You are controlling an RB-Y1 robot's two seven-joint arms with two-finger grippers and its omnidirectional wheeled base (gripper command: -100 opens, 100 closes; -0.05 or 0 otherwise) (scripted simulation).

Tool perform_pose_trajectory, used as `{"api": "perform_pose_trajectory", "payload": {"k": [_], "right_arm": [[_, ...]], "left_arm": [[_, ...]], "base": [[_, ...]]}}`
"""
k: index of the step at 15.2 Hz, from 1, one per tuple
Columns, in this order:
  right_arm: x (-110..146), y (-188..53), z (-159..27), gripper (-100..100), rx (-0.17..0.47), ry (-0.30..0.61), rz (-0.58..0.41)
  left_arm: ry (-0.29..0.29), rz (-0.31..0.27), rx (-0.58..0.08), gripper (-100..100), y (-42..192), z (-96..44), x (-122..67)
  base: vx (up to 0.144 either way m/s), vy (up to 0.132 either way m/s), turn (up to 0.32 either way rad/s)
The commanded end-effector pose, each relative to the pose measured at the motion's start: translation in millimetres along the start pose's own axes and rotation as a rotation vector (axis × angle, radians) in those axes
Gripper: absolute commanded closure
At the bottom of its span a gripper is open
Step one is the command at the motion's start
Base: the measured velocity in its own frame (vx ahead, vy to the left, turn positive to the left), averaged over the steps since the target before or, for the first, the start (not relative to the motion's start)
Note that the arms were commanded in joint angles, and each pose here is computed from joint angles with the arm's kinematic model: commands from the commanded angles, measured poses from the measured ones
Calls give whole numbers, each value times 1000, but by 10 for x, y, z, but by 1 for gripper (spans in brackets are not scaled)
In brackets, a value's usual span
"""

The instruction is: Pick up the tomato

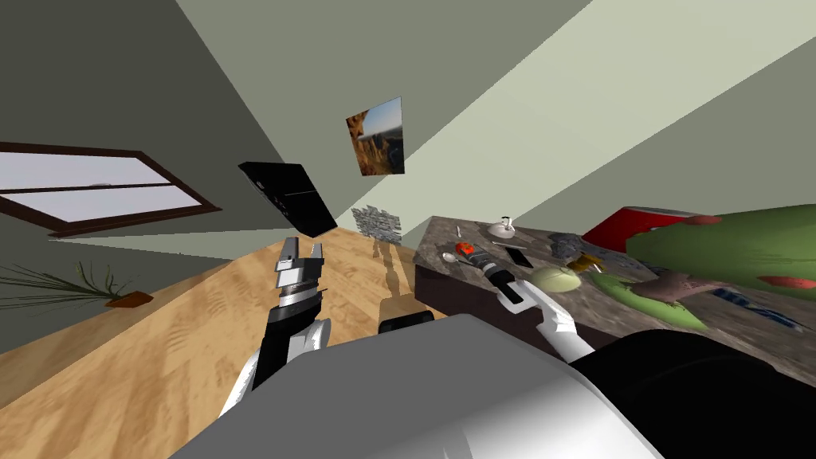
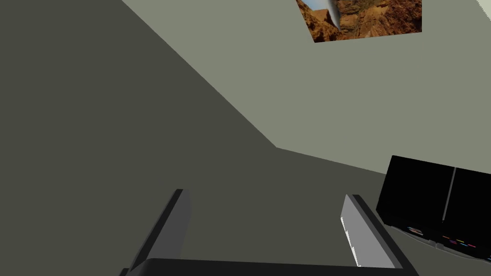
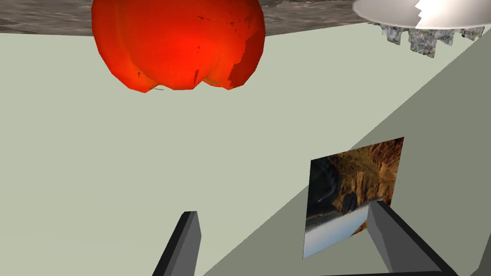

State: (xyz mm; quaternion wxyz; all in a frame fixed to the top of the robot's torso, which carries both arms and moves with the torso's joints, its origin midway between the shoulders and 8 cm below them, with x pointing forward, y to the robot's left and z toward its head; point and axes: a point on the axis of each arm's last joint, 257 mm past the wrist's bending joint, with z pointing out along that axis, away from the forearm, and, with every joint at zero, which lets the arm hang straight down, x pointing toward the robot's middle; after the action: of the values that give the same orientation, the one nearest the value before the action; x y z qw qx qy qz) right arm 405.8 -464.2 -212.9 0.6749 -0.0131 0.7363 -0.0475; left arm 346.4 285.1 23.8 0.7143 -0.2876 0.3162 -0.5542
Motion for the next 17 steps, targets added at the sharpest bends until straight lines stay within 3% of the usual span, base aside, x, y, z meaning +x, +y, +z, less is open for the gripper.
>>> {"api": "perform_pose_trajectory", "payload": {"k": [1, 2, 7, 8, 10, 11, 15, 17], "right_arm": [[134, -243, -25, -100, 37, 47, -116], [134, -243, -25, -100, 37, 47, -116], [391, -863, -133, -100, 119, 169, -393], [391, -863, -133, -100, 118, 169, -397], [492, -1149, -212, -100, 151, 229, -521], [492, -1149, -212, -100, 151, 229, -521], [671, -1628, -404, -100, 199, 343, -725], [716, -1724, -456, -100, 207, 369, -765]], "left_arm": [[0, 0, 0, 0, 0, 0, 0], [0, 0, 0, 0, 0, 0, 0], [0, 0, 0, 0, 0, 0, 0], [0, 0, 0, 0, 0, 0, 0], [0, 0, 0, 0, 0, 0, 0], [0, 0, 0, 0, 0, 0, 0], [0, 0, 0, 0, 0, 0, 0], [0, 0, 0, 0, 0, 0, 0]], "base": [[38, 97, 94], [35, 86, 60], [45, 100, 111], [32, 91, 86], [44, 93, 120], [44, 78, 91], [45, 98, 107], [47, 79, 57]]}}
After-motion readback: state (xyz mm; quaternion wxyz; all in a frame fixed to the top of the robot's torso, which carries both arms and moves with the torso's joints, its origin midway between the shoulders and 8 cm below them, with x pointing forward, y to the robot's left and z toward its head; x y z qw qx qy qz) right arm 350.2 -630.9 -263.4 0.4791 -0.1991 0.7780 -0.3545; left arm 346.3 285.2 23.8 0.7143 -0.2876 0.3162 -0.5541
